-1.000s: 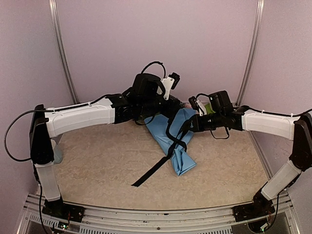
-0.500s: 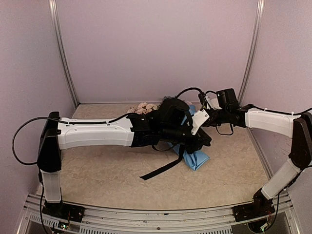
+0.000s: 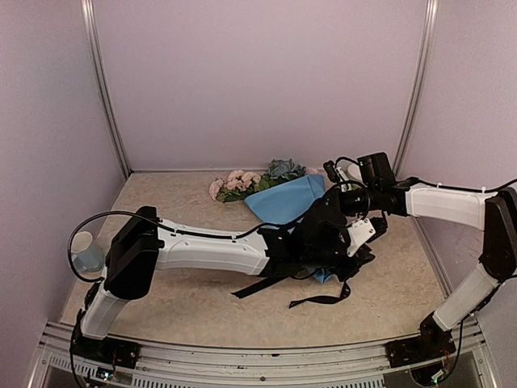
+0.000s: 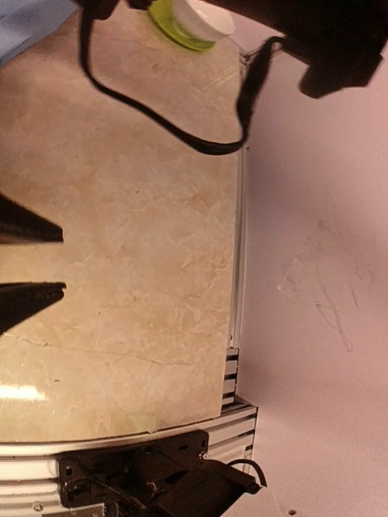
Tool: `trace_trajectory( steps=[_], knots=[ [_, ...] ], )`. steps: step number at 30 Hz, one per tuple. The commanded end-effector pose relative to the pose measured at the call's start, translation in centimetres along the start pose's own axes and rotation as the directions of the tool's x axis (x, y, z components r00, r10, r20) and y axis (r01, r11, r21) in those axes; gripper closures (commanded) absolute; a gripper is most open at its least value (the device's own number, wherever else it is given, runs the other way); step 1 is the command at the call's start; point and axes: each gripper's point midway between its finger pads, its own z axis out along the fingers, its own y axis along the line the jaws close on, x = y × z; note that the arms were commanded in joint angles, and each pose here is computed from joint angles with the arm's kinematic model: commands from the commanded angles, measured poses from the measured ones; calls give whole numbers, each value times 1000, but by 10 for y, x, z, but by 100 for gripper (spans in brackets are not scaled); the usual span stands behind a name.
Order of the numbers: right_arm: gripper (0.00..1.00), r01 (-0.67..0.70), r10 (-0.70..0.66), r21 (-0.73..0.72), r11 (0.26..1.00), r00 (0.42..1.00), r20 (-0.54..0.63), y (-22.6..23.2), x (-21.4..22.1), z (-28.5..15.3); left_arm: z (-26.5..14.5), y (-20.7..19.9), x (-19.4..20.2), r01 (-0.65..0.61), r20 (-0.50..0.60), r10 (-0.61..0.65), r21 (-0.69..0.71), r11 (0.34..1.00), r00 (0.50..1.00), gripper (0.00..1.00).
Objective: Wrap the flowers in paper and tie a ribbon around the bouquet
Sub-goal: Cross the half-tied ribbon over the folded bouquet.
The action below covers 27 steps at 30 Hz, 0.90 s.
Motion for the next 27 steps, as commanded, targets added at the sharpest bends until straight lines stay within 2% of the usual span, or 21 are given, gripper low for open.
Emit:
trace_trajectory(
  steps=[1, 4, 5, 8, 11, 14, 15, 16, 17, 19, 21, 22, 24, 26, 27],
  knots=[
    [100, 33, -34, -27, 999, 999, -28, 9, 11, -4, 18, 1, 5, -14, 26, 14, -1, 1000, 1000, 70],
    [100, 41, -42, -29, 999, 998, -36, 9, 14, -4, 4, -10, -2, -22, 51, 19, 54, 998, 998, 40],
    [100, 42, -43, -32, 999, 998, -40, 9, 15, -3, -5, -15, -2, -28, 58, 24, 72, 997, 998, 33],
    [100, 52, -54, -39, 998, 997, -47, 12, 15, -2, -51, -12, -40, -34, 166, 19, 88, 996, 986, 24],
    [100, 67, -69, -38, 997, 996, -48, 15, 13, -1, -97, -2, -64, -23, 253, 2, 81, 996, 968, 2],
    [100, 74, -75, -26, 997, 996, -47, 18, 12, 1, -128, 22, -62, 27, 269, -27, 2, 1000, 963, 1],
    [100, 74, -74, -17, 997, 996, -48, 19, 12, 2, -134, 45, -46, 88, 254, -64, -81, 993, 965, 2],
    [100, 69, -69, -7, 998, 997, -45, 19, 11, 3, -144, 60, -48, 142, 284, -102, -124, 982, 953, 4],
    [100, 70, -71, -6, 998, 997, -43, 23, 12, 5, -152, 89, -28, 224, 281, -161, -210, 952, 946, 8],
    [100, 73, -74, -20, 997, 997, -37, 33, 12, 7, -162, 118, -4, 318, 271, -241, -286, 904, 932, 21],
    [100, 89, -90, -26, 996, 996, -20, 45, 9, 7, -162, 130, 20, 318, 220, -249, -374, 871, 943, 33],
    [100, 95, -95, -16, 995, 995, -11, 49, 8, 7, -160, 131, 31, 300, 196, -239, -399, 867, 951, 34],
    [100, 110, -110, -8, 994, 994, 13, 58, 5, 5, -154, 124, 45, 269, 174, -216, -387, 882, 961, 31],
    [100, 107, -107, 6, 994, 994, 14, 60, 6, 6, -149, 118, 53, 261, 182, -206, -368, 892, 961, 18],
    [100, 100, -101, 15, 995, 995, 13, 59, 7, 6, -151, 123, 54, 285, 209, -217, -387, 877, 953, 17]
  ],
)
